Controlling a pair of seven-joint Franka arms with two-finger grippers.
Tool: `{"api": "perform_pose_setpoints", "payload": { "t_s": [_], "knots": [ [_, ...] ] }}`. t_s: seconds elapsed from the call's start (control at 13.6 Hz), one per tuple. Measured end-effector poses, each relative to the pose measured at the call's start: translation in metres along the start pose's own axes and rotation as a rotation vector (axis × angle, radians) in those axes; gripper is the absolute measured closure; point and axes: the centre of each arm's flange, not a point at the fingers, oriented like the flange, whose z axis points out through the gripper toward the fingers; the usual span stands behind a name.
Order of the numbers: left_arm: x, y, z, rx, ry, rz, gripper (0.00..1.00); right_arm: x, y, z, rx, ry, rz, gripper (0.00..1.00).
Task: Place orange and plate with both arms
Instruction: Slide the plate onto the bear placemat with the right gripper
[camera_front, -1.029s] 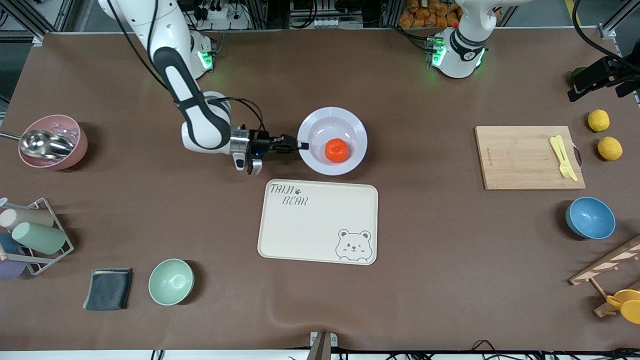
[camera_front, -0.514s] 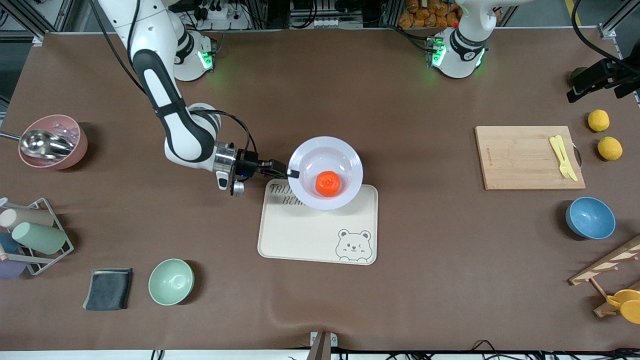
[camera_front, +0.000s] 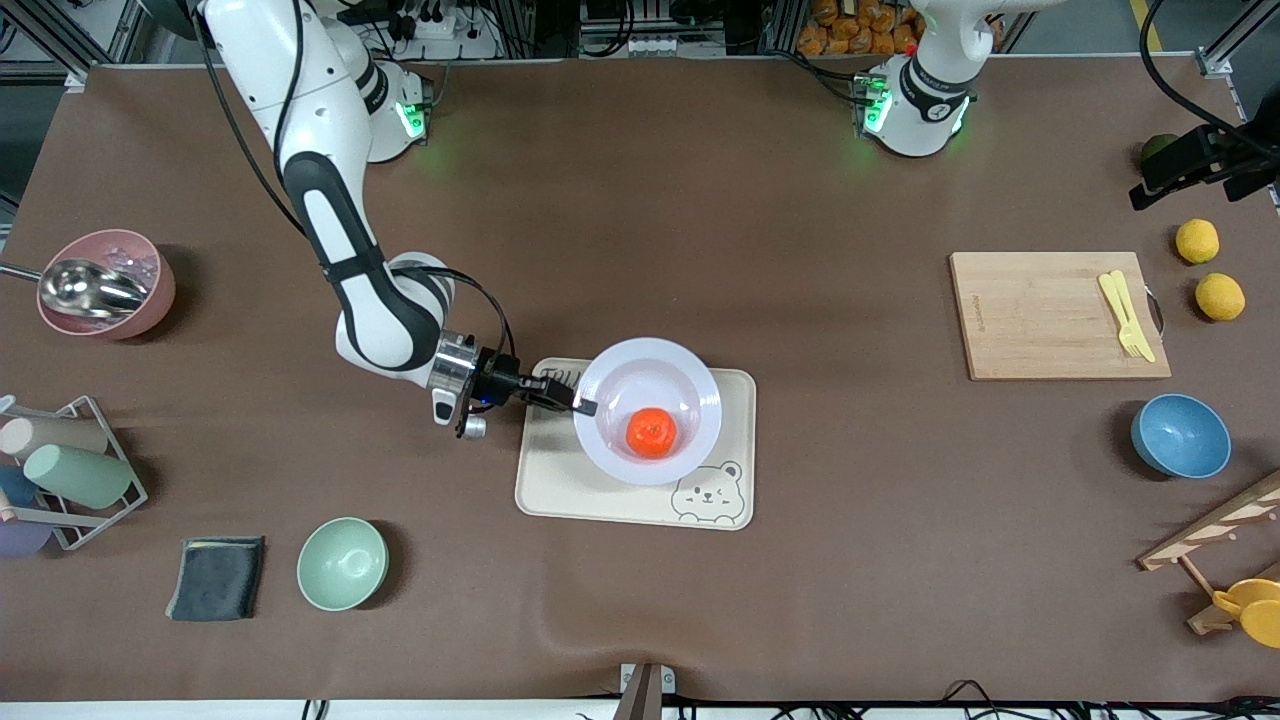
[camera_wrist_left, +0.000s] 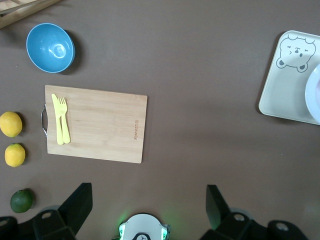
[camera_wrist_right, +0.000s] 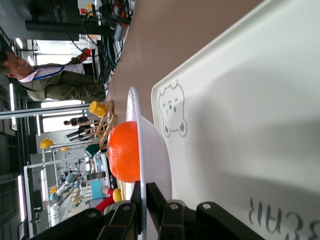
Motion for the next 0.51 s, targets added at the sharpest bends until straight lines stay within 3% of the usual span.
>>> {"api": "perform_pose_setpoints", "payload": {
  "t_s": [0.15, 0.51],
  "knots": [
    [0.000, 0.000, 0.001, 0.000, -0.001, 0.000, 0.00, 0.007, -0.001, 0.002, -0.022, 0.030, -0.005, 0.92],
    [0.000, 0.001, 0.002, 0.001, -0.003, 0.002, 0.00, 0.004, 0.021, 0.011, -0.049, 0.020, 0.008, 0.92]
  ]
}}
